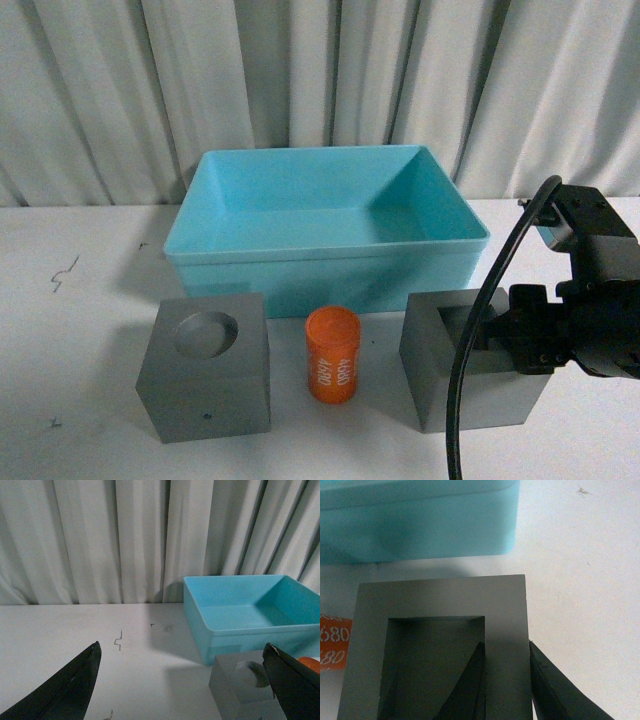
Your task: Place gray and orange parts in blue box
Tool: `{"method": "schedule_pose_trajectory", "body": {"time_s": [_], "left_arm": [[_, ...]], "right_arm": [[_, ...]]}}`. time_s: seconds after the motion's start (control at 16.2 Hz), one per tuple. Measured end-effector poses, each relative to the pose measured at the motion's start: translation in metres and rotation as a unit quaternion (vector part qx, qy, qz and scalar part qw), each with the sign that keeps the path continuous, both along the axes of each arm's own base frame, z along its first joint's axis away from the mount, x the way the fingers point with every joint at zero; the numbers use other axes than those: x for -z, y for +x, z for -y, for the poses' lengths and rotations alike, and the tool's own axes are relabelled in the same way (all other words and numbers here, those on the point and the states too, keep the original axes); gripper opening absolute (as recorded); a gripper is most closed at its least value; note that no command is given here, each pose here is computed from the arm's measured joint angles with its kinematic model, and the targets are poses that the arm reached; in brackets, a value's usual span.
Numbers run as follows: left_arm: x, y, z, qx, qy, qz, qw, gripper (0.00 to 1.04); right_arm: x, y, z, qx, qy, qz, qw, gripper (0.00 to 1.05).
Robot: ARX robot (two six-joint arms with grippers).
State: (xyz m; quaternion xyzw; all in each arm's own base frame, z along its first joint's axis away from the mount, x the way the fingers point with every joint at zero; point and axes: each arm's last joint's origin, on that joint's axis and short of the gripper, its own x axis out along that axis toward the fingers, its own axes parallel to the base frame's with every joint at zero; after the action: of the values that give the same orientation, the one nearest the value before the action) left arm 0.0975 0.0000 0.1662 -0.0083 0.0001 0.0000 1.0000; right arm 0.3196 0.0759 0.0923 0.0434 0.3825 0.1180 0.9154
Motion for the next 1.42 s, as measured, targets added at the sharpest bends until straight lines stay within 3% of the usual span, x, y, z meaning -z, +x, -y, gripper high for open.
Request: {"method": "schedule_pose_trajectory", "body": {"time_s": [0.12, 0.25, 0.37, 0.49, 0.56, 0.62, 0.8, 0.99, 1.24, 1.42], "left_arm": [[0.000, 0.000, 0.000, 0.000, 0.000, 0.000, 1.000, 0.98], [0.000, 0.000, 0.000, 0.000, 0.000, 0.000, 1.000, 0.98], [0.000, 0.000, 0.000, 0.000, 0.000, 0.000, 1.000, 0.98], [0.000, 0.000, 0.000, 0.000, 0.000, 0.000, 1.000, 0.98], [0.000, 0.000, 0.000, 0.000, 0.000, 0.000, 1.000, 0.98], [0.000, 0.000, 0.000, 0.000, 0.000, 0.000, 1.000, 0.98], [0.000, 0.000, 0.000, 0.000, 0.000, 0.000, 1.000, 0.98], [0.000, 0.000, 0.000, 0.000, 0.000, 0.000, 1.000, 0.98], [0.000, 0.000, 0.000, 0.000, 0.000, 0.000, 1.000, 0.98], [0.000, 0.000, 0.000, 0.000, 0.000, 0.000, 1.000, 0.98]], "right_arm": [[-0.008, -0.008, 0.006, 0.014, -0.001, -0.011, 1.000, 0.19], [-0.039, -0.023, 0.017, 0.015, 0.008, -0.006, 1.000, 0.19], [-0.114, -0.030, 0.031, 0.002, 0.040, 0.097, 0.994, 0.19], [-0.190, -0.015, 0.042, -0.005, 0.059, 0.251, 0.966, 0.19], [-0.209, 0.000, 0.041, -0.010, 0.058, 0.299, 0.952, 0.19], [-0.209, 0.024, 0.036, -0.024, 0.069, 0.307, 0.949, 0.19], [-0.162, 0.095, 0.010, -0.014, 0.059, 0.228, 0.972, 0.19], [-0.134, 0.133, -0.013, 0.001, 0.045, 0.193, 0.980, 0.19], [-0.091, 0.144, -0.028, 0.025, 0.040, 0.128, 0.991, 0.19], [-0.081, 0.145, -0.034, 0.029, 0.047, 0.113, 0.992, 0.19]]}}
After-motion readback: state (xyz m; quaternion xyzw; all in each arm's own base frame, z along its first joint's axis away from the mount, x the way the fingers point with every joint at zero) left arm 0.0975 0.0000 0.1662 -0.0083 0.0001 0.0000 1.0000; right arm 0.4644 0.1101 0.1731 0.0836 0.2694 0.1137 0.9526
